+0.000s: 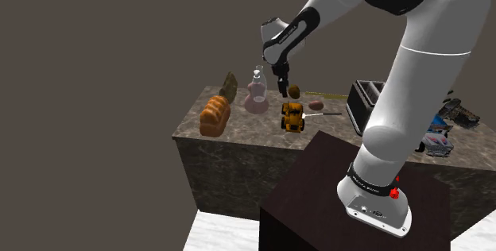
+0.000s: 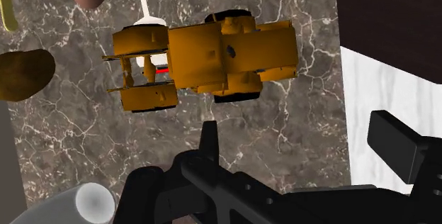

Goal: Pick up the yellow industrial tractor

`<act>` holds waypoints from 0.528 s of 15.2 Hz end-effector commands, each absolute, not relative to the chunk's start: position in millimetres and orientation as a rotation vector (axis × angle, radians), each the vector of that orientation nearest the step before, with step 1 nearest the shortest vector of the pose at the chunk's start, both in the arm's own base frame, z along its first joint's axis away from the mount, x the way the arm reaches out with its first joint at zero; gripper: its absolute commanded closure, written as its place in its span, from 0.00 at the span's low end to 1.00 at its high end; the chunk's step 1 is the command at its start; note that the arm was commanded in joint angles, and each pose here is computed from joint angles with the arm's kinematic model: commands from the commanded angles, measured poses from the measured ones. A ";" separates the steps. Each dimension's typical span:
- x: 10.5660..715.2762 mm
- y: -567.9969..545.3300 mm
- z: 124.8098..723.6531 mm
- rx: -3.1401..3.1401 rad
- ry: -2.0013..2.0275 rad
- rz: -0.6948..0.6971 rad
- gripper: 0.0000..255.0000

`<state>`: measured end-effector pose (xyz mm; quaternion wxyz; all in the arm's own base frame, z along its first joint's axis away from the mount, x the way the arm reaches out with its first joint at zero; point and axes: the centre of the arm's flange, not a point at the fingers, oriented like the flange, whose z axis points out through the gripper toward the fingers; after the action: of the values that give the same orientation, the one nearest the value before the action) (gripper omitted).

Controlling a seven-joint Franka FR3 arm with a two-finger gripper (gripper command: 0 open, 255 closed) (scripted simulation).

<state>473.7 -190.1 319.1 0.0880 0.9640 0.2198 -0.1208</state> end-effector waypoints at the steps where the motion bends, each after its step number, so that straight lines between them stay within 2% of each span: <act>1: 480.2 -204.1 297.1 2.854 0.679 -0.398 0.00; 8: 507.1 -252.7 220.1 2.794 0.759 -0.529 0.00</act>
<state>500.9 -243.7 232.5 0.0978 0.9472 0.2521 -0.1721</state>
